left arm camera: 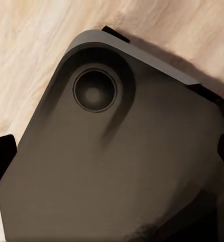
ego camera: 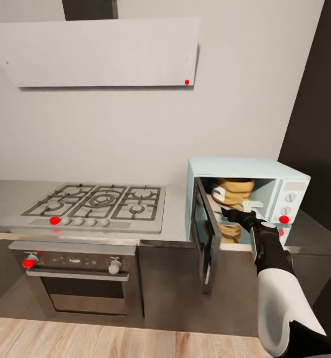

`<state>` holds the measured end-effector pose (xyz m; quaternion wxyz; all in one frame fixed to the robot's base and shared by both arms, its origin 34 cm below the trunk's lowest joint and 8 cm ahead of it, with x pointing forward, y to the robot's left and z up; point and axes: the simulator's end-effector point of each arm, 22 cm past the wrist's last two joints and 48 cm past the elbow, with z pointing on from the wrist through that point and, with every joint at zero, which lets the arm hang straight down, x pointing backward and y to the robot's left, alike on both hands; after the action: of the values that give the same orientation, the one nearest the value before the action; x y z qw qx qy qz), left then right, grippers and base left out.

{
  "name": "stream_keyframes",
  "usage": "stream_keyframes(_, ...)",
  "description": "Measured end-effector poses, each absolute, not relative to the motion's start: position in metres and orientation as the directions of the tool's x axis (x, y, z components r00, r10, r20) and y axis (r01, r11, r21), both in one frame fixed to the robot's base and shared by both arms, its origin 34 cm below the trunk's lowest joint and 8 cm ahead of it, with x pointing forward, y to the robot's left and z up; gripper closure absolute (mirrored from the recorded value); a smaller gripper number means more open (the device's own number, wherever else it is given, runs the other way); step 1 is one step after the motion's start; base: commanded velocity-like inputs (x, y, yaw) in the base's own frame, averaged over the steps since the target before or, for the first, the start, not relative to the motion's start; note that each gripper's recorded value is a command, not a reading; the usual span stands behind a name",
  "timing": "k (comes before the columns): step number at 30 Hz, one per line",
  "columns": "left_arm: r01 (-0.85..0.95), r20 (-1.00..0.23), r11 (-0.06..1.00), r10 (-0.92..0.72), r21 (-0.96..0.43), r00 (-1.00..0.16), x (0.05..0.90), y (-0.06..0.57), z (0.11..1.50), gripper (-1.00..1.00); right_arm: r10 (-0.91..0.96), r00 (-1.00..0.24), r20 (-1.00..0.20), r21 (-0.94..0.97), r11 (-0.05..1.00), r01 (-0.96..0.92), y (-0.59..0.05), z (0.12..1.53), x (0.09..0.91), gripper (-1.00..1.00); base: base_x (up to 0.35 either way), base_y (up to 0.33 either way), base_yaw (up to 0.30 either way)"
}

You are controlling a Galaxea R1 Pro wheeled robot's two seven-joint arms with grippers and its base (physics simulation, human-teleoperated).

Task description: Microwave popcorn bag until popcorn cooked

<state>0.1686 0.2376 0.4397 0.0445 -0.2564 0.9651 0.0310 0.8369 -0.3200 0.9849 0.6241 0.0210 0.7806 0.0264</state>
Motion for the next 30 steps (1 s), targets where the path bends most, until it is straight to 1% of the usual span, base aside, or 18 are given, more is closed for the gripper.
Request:
stream_keyframes(2,-0.498,-0.101,0.867,-0.492,0.036,-0.865,0.169,0.237,0.44,-1.0,0.061,-0.225,-0.972,0.06,0.998,0.009,-0.329,0.984,0.836,-1.0,-0.344,0.0,0.0)
stream_keyframes(4,-0.498,-0.101,0.867,-0.492,0.036,-0.865,0.169,0.237,0.44,-1.0,0.04,-0.239,-0.97,0.032,0.999,0.038,-0.36,0.985,0.831,-1.0,-0.344,0.0,0.0)
stream_keyframes(7,-0.498,-0.101,0.866,-0.493,0.036,-0.864,0.169,0.237,0.44,-1.0,0.072,-0.356,-0.932,0.075,0.997,0.004,-0.388,0.974,0.814,-1.0,-0.344,0.0,0.0)
stream_keyframes(8,-0.499,-0.102,0.866,-0.493,0.036,-0.864,0.169,0.237,0.44,-1.0,0.083,-0.396,-0.914,0.119,0.991,-0.066,-0.389,0.981,0.803,-1.0,-0.344,0.0,0.0)
stream_keyframes(10,-0.499,-0.101,0.866,-0.493,0.036,-0.864,0.169,0.237,0.44,-1.0,0.056,-0.447,-0.893,0.133,0.981,-0.143,-0.399,0.984,0.785,-1.0,-0.344,0.0,0.0)
stream_keyframes(13,-0.499,-0.102,0.866,-0.493,0.037,-0.864,0.169,0.238,0.44,-1.0,-0.018,-0.571,-0.82,0.121,0.971,-0.205,-0.41,0.938,0.748,-1.0,-0.344,0.0,0.0)
stream_keyframes(15,-0.5,-0.103,0.865,-0.494,0.038,-0.863,0.169,0.238,0.44,-1.0,-0.055,-0.681,-0.731,0.116,0.972,-0.203,-0.416,0.872,0.708,-1.0,-0.344,0.0,0.0)
stream_keyframes(18,-0.498,-0.108,0.866,-0.491,0.039,-0.864,0.171,0.242,0.44,-1.0,-0.051,-0.869,-0.492,0.188,0.969,-0.163,-0.41,0.735,0.617,-1.0,-0.237,0.0,0.0)
stream_keyframes(20,-0.497,-0.125,0.867,-0.489,0.04,-0.863,0.178,0.249,0.44,-1.0,-0.045,-0.93,-0.364,0.206,0.97,-0.127,-0.405,0.68,0.578,-1.0,-0.065,0.0,0.0)
stream_keyframes(21,-0.496,-0.179,0.868,-0.484,0.022,-0.856,0.207,0.262,0.443,-1.0,-0.058,-0.959,-0.278,0.181,0.977,-0.112,-0.402,0.639,0.549,-1.0,-0.024,0.0,0.0)
stream_keyframes(22,-0.495,-0.219,0.869,-0.482,0.009,-0.849,0.228,0.272,0.446,-1.0,-0.07,-0.971,-0.229,0.171,0.979,-0.111,-0.398,0.614,0.529,-1.0,-0.01,0.0,0.0)
stream_keyframes(23,-0.486,-0.263,0.874,-0.472,-0.016,-0.841,0.268,0.292,0.455,-1.0,-0.111,-0.972,-0.207,0.108,0.985,-0.136,-0.399,0.584,0.509,-1.0,-0.006,0.0,0.0)
stream_keyframes(24,-0.473,-0.269,0.88,-0.465,-0.037,-0.844,0.289,0.3,0.462,-1.0,-0.128,-0.972,-0.197,0.092,0.985,-0.149,-0.394,0.565,0.495,-1.0,-0.003,0.0,0.0)
stream_keyframes(25,-0.446,-0.229,0.893,-0.445,-0.052,-0.866,0.308,0.305,0.471,-1.0,-0.137,-0.966,-0.218,0.06,0.986,-0.153,-0.389,0.548,0.485,-1.0,-0.001,0.0,0.0)
stream_keyframes(26,-0.408,-0.198,0.911,-0.412,-0.06,-0.89,0.346,0.314,0.49,-1.0,-0.121,-0.961,-0.249,0.034,0.99,-0.134,-0.382,0.53,0.472,-1.0,0.0,0.0,0.0)
stream_keyframes(27,-0.387,-0.225,0.919,-0.394,-0.076,-0.891,0.393,0.317,0.51,-1.0,-0.108,-0.957,-0.269,0.022,0.993,-0.118,-0.38,0.524,0.467,-1.0,0.0,0.0,0.0)
stream_keyframes(29,-0.358,-0.27,0.93,-0.368,-0.086,-0.89,0.461,0.32,0.545,-1.0,-0.095,-0.945,-0.313,-0.007,0.995,-0.097,-0.38,0.518,0.464,-1.0,0.0,0.0,0.0)
stream_keyframes(30,-0.343,-0.306,0.935,-0.355,-0.093,-0.883,0.516,0.32,0.578,-1.0,-0.092,-0.945,-0.313,-0.036,0.996,-0.085,-0.382,0.507,0.441,-1.0,0.0,0.0,0.0)
